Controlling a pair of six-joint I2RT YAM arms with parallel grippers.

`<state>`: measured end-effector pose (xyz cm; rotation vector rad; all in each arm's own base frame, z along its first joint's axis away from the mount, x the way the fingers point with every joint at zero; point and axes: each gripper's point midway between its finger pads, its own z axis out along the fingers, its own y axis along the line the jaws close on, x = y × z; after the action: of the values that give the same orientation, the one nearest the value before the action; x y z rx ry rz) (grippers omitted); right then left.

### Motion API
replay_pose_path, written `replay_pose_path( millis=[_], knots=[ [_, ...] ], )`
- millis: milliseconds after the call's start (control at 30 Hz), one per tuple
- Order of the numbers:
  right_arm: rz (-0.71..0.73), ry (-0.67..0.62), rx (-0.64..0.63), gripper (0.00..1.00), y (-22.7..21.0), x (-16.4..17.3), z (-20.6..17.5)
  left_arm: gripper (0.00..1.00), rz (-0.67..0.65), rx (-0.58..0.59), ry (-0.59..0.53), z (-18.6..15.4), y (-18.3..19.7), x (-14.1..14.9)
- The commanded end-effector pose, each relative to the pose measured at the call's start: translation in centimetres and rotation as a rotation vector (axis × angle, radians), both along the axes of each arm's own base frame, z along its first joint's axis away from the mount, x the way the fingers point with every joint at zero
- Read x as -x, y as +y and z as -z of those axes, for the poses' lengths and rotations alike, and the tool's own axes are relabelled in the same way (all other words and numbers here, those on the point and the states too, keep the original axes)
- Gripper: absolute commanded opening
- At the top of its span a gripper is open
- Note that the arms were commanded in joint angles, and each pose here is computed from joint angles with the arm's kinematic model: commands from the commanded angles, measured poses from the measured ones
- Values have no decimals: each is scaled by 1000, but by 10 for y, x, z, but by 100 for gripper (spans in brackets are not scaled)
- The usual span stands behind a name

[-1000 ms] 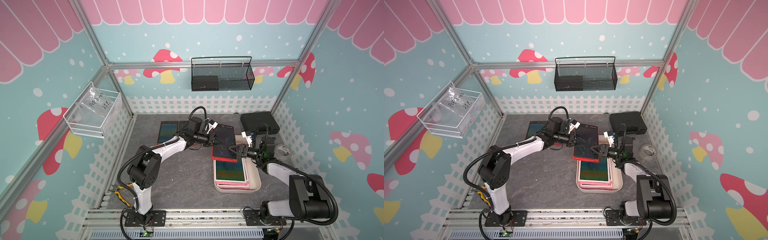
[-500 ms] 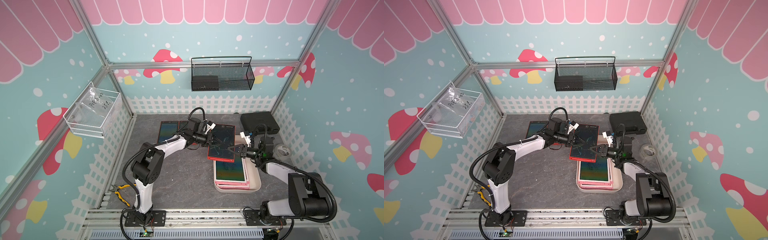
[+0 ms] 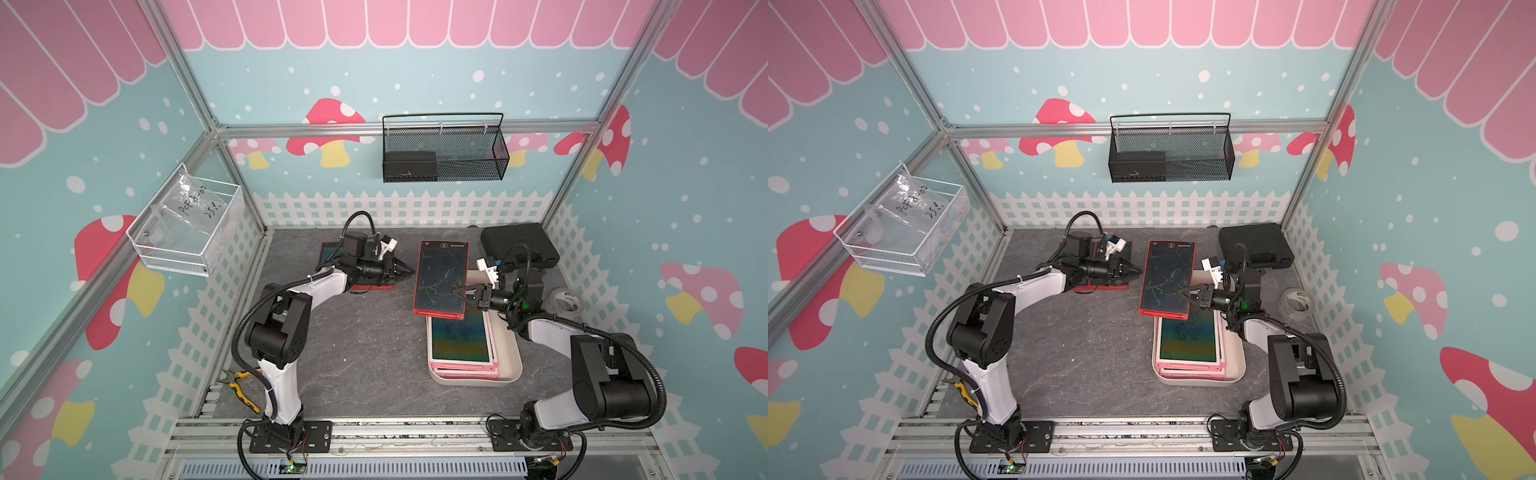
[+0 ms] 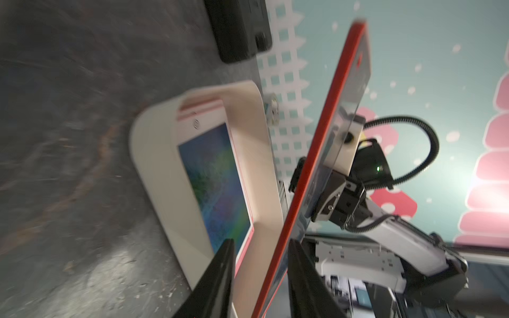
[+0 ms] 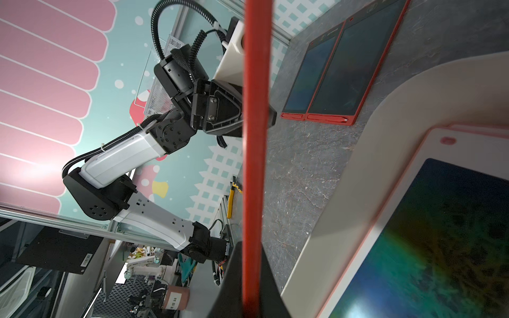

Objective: Take out the writing tablet from the storage box
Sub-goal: Pick up the writing tablet from the storage box.

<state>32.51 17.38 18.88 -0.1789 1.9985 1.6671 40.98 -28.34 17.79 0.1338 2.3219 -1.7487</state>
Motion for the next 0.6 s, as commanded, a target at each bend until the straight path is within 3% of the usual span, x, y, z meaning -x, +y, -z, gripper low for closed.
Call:
replay_pose_path(
  millis=[0, 100, 300, 567],
  knots=[
    [-14, -87, -5, 3, 1, -8, -16, 36, -48, 29, -33, -15, 14, -4],
    [-14, -83, -6, 3, 1, -13, -17, 36, -70, 13, 0, -4, 18, -1],
    [43, -66, 5, 2, -2, -40, -22, 34, -80, -180, 67, 55, 9, 31],
    [173, -11, 59, 1, -10, -90, -21, 28, -42, -352, 74, 92, -20, 58]
  ],
)
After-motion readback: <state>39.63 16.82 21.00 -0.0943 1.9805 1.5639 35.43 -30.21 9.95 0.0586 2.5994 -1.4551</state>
